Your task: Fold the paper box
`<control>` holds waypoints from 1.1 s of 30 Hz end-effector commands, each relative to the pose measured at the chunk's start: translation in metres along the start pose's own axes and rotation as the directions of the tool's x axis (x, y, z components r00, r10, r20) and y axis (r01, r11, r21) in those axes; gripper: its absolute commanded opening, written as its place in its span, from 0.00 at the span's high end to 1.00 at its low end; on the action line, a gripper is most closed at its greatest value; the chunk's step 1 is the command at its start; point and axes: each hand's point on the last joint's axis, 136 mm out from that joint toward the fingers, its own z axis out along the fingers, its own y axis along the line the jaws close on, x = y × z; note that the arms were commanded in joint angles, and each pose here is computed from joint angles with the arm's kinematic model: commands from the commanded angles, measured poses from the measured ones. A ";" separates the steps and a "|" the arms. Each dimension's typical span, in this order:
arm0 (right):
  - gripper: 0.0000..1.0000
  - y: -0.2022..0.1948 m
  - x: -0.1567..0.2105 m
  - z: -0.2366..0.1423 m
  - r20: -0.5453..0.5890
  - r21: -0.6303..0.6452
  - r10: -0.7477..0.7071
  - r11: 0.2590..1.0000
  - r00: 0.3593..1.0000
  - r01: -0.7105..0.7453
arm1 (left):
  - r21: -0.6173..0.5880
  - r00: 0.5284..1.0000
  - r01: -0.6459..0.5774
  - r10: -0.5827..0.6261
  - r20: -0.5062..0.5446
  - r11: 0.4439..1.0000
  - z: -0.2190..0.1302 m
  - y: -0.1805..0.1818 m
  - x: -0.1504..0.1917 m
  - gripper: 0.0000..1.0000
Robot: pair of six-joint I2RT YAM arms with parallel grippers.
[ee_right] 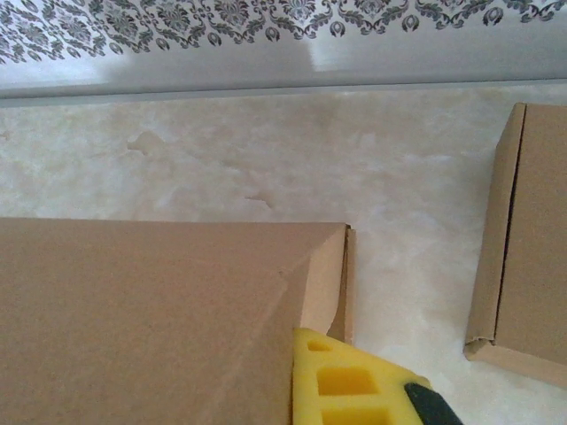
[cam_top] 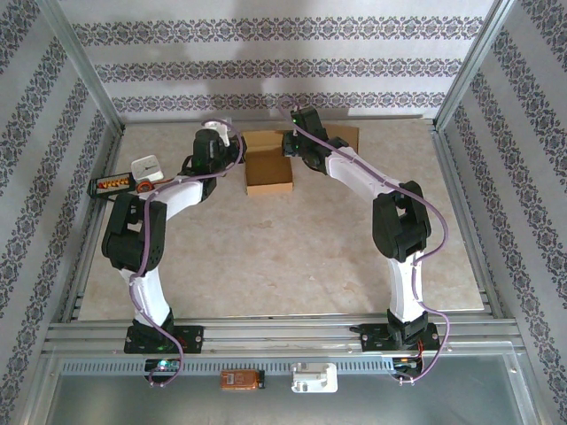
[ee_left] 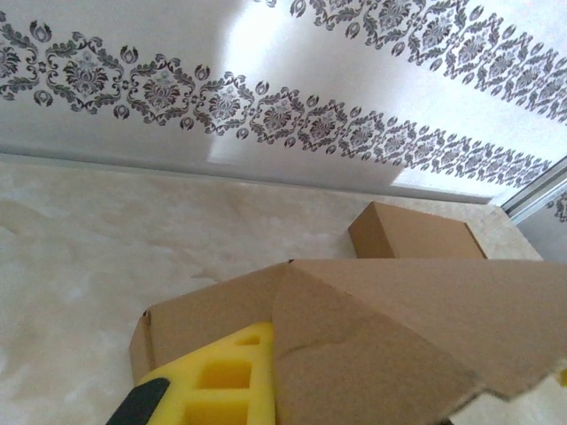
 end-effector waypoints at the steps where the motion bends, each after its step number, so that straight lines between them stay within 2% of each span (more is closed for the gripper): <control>1: 0.91 0.002 0.004 -0.007 -0.043 0.003 0.001 1.000 0.999 -0.001 | 0.062 0.992 0.103 -0.098 -0.084 0.993 0.009 -0.014 0.012 0.94; 20: 0.91 0.003 0.008 -0.005 -0.058 0.004 -0.008 1.000 0.998 0.009 | 0.123 0.973 0.188 -0.167 -0.162 0.975 0.021 -0.020 0.037 0.95; 27: 0.90 0.007 0.004 -0.004 -0.061 -0.004 -0.010 1.000 0.998 0.010 | 0.151 0.973 0.192 -0.168 -0.158 0.970 0.025 -0.032 0.019 0.95; 33: 0.90 0.007 0.001 -0.004 -0.067 0.001 -0.012 1.000 0.998 0.012 | 0.132 0.971 0.195 -0.172 -0.168 0.972 0.026 -0.028 0.023 0.95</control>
